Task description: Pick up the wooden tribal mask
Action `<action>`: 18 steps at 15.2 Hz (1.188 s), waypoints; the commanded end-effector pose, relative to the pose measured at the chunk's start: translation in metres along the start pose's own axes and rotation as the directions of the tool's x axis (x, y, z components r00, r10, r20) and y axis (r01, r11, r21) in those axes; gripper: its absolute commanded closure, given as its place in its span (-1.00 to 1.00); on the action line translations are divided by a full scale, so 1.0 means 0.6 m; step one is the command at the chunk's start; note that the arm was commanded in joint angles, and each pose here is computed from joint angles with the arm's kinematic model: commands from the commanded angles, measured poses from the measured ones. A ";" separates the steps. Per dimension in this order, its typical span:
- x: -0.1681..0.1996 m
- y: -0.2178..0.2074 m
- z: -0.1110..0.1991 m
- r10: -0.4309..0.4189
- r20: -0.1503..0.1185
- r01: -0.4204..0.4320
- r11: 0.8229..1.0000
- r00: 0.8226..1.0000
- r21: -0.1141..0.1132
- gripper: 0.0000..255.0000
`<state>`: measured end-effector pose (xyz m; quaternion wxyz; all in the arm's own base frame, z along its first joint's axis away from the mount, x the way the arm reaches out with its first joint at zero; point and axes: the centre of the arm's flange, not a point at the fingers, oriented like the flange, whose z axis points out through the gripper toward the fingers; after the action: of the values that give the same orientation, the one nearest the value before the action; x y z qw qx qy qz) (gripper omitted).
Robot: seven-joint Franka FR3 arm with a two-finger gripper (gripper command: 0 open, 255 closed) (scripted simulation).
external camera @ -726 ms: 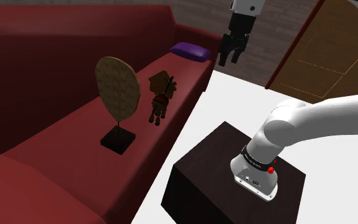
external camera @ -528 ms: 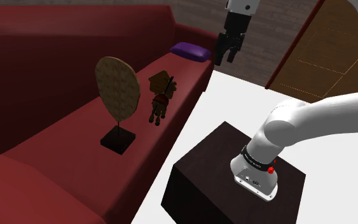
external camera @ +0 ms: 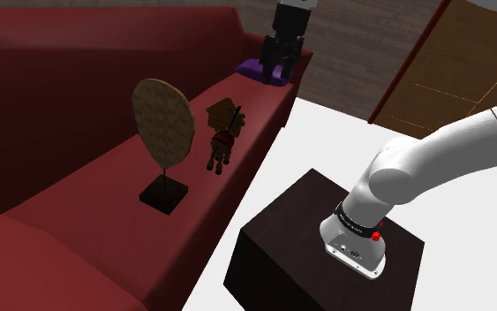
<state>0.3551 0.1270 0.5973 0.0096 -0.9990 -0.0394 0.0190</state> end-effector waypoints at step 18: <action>0.189 -0.356 -0.029 -0.285 -0.071 0.285 0.958 0.956 -0.018 -1.00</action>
<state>0.4479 0.3359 0.6126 0.0093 -0.9843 -0.1752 -0.0168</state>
